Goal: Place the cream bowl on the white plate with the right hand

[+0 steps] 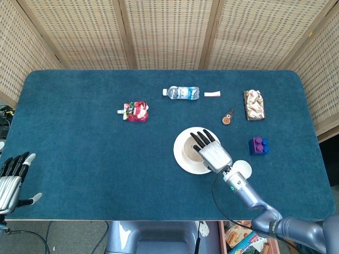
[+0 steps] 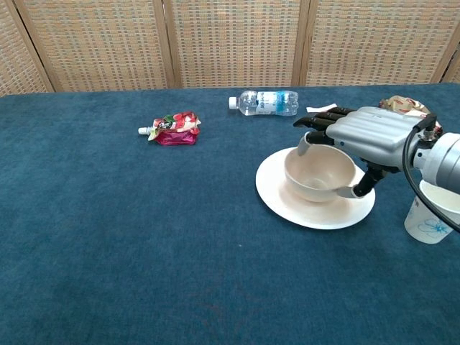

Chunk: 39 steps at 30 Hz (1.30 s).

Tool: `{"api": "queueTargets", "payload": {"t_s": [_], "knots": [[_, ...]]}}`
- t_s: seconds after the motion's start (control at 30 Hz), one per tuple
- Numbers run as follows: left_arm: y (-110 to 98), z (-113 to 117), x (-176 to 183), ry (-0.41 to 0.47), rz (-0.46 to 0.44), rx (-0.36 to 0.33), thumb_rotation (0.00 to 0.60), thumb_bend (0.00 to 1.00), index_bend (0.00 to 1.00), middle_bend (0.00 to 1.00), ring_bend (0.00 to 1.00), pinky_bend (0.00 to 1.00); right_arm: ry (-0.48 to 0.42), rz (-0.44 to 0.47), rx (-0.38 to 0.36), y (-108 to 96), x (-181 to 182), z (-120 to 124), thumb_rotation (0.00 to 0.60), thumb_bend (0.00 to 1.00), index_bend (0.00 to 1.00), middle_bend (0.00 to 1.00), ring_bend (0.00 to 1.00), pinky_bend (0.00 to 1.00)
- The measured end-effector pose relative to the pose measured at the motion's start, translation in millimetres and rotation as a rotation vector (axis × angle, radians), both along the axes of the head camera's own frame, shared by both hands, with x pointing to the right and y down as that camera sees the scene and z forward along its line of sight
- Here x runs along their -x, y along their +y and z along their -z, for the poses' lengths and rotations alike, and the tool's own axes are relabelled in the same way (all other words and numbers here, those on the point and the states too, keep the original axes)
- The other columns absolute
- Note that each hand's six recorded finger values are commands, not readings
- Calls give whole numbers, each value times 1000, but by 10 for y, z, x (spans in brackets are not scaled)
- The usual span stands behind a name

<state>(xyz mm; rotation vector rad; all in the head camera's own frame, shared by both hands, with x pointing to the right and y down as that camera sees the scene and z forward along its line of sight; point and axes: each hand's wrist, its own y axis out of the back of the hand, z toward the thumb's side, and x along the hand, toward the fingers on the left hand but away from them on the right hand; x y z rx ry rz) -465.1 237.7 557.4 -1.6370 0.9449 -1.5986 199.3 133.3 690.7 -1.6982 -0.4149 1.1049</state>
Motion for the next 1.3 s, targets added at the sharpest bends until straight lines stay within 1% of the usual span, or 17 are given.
{"api": "queueTargets", "payload": {"t_s": [0.2, 0.43, 0.67, 0.77, 0.9, 1.07, 1.3], "knots": [[-1, 4, -5, 2, -2, -1, 600, 0, 0, 0, 0, 0, -6, 17, -8, 58, 0, 152, 600, 172, 91, 0, 0, 0], [5, 1, -12, 2, -5, 1, 600, 0, 0, 0, 0, 0, -32, 32, -27, 124, -112, 424, 600, 155, 89, 0, 0, 0], [17, 9, -18, 3, -7, -2, 600, 0, 0, 0, 0, 0, -7, 80, -15, 293, -419, 611, 600, 167, 199, 0, 0, 0], [18, 10, -22, 1, -10, -4, 600, 0, 0, 0, 0, 0, 1, 103, -16, 382, -537, 634, 600, 169, 221, 0, 0, 0], [23, 3, -28, -2, -12, -3, 600, 0, 0, 0, 0, 0, 2, 103, -11, 451, -734, 633, 600, 172, 268, 0, 0, 0], [26, -7, -32, -4, -12, 0, 600, 0, 0, 0, 0, 0, -6, 77, 4, 508, -1008, 615, 600, 175, 290, 0, 0, 0], [30, -7, -35, -6, -13, -3, 600, 0, 0, 0, 0, 0, -13, 20, 16, 503, -1299, 574, 600, 175, 321, 0, 0, 0]]}}
